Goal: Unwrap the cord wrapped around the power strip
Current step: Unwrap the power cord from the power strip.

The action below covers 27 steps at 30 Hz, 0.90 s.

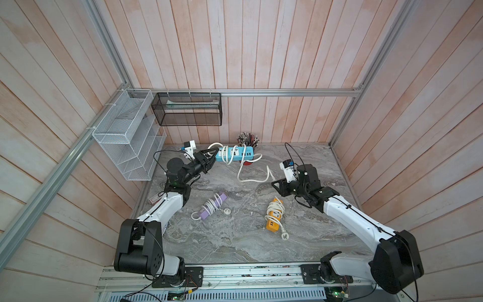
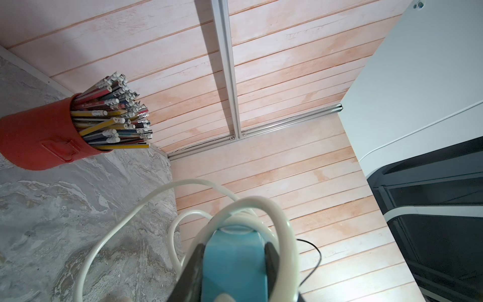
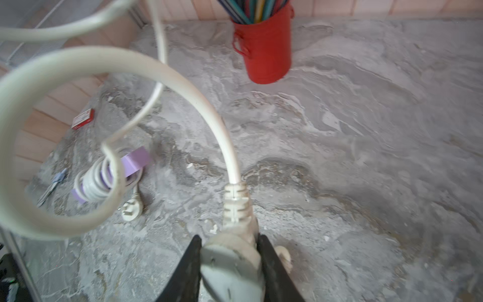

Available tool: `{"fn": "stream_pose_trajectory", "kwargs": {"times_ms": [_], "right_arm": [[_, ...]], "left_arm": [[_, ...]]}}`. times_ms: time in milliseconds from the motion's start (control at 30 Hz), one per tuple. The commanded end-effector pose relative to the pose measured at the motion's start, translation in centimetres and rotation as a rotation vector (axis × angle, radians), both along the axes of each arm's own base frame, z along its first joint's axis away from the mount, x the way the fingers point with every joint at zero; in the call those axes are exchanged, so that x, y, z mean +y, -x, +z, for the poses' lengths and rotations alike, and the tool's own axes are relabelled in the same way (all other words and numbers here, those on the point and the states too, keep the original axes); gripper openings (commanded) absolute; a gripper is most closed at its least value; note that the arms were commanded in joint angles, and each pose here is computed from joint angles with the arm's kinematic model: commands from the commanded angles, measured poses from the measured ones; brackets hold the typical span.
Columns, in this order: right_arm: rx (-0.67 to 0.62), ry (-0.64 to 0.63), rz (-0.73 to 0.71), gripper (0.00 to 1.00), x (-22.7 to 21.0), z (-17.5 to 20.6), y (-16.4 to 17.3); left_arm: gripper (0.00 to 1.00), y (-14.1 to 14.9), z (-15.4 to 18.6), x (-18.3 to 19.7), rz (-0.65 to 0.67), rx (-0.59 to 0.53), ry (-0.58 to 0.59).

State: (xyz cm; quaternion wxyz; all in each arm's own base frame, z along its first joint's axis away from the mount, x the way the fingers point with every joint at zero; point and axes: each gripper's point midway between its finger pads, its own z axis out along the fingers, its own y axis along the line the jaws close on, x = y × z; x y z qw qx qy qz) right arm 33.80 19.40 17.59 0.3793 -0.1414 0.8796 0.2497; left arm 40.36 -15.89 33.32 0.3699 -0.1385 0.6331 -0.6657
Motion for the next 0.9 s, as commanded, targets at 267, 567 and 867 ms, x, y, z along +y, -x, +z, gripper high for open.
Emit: {"fn": "stream_pose_trajectory", "kwargs": {"times_ms": [267,567,867], "right_arm": [[0.011,0.072,-0.205,0.69,-3.2,-0.4,-5.7],[-0.109,0.169,-0.344,0.98,-7.1,2.4,-5.0],[-0.319,-0.174,-0.026,0.95,-0.9,15.3,-1.8]], "left_arm": [[0.0,2.3,3.5,0.8,-0.002,-0.101,0.033],[0.0,2.1,3.7,0.8,-0.003,-0.106,0.036],[0.0,2.1,3.1,0.7,-0.007,-0.097,0.033]]}}
